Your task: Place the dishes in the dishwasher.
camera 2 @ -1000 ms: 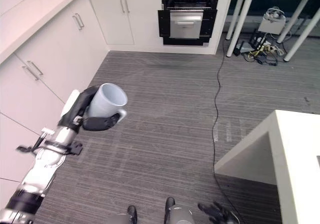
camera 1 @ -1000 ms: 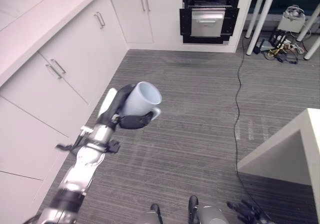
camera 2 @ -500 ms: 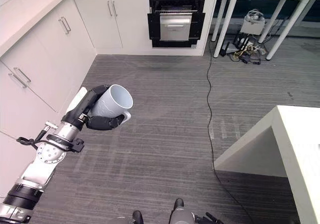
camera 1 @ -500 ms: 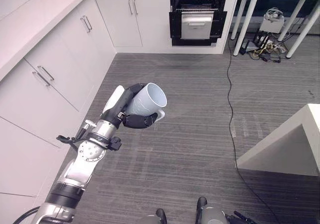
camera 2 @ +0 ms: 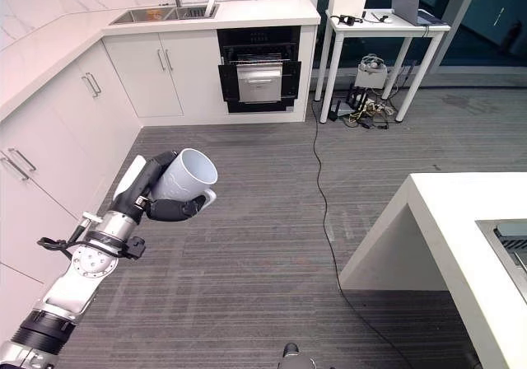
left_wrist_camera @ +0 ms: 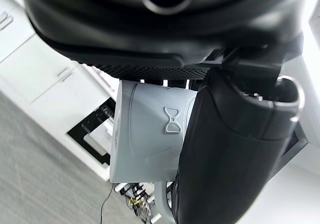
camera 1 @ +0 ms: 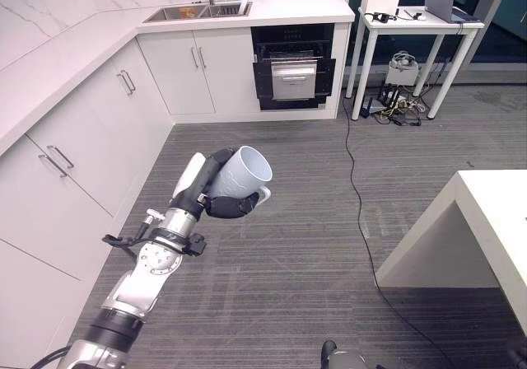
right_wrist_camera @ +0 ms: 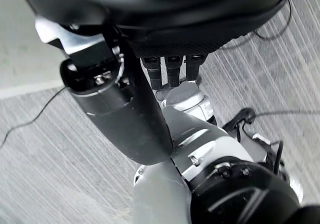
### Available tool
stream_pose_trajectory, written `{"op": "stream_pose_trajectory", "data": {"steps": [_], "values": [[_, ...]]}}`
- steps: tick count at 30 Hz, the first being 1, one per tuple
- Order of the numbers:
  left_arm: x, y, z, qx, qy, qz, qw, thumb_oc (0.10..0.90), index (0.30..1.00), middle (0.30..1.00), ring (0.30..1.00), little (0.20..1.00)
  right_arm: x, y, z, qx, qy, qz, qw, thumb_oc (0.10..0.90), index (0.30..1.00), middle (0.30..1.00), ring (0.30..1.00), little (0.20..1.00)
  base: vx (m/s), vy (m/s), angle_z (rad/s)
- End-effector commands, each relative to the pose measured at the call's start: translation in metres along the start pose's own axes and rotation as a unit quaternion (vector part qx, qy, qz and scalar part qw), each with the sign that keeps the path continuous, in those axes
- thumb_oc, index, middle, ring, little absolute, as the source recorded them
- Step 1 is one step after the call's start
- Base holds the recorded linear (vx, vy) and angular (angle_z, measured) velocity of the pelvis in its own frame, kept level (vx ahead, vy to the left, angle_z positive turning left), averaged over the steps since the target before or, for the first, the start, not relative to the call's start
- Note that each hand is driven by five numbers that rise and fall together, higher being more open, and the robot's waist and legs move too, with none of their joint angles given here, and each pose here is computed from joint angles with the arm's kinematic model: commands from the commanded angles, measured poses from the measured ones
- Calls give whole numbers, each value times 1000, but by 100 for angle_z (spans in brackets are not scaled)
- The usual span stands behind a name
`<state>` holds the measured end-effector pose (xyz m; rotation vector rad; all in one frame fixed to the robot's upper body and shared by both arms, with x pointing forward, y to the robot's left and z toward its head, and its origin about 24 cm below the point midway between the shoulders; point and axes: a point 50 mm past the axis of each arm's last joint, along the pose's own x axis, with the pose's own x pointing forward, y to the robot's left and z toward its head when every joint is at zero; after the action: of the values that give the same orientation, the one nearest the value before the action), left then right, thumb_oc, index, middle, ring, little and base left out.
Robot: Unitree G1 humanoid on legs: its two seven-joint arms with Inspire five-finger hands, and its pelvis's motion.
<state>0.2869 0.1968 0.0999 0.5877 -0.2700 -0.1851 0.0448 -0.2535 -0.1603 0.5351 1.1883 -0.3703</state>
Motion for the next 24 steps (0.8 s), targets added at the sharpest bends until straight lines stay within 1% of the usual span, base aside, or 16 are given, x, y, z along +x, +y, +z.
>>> {"op": "stream_pose_trajectory", "data": {"steps": [1,2,4,8,13,16,19,24], "values": [[26,28,54,-20,-137,102,985,400,300,300,300,300,1,8,18,-20,-18,41,999,800,900,900,900,900,76,-51,-3],[26,28,54,-19,-139,105,985,400,300,300,300,300,1,8,19,-27,-17,42,999,800,900,900,900,900,97,-25,-11],[26,30,54,-27,-142,117,983,400,300,300,300,300,2,11,25,-72,-17,38,997,800,900,900,900,900,154,-19,-20],[24,33,53,-21,-146,120,982,400,300,300,300,300,2,10,29,-79,-24,37,996,800,900,900,900,900,255,109,-11],[17,37,39,-8,-135,130,982,400,300,300,300,300,4,13,37,-81,-34,25,996,800,900,900,900,900,585,299,-14],[20,38,42,3,-141,112,984,400,300,300,300,300,6,19,33,-91,-43,21,995,800,900,900,900,900,411,214,-106],[24,35,46,26,-146,92,985,400,300,300,300,300,7,26,33,-109,-66,26,991,800,900,900,900,900,350,288,39],[26,28,50,32,-146,87,985,400,300,300,300,300,6,34,48,-128,-98,38,986,800,900,900,900,900,266,41,0]]}}
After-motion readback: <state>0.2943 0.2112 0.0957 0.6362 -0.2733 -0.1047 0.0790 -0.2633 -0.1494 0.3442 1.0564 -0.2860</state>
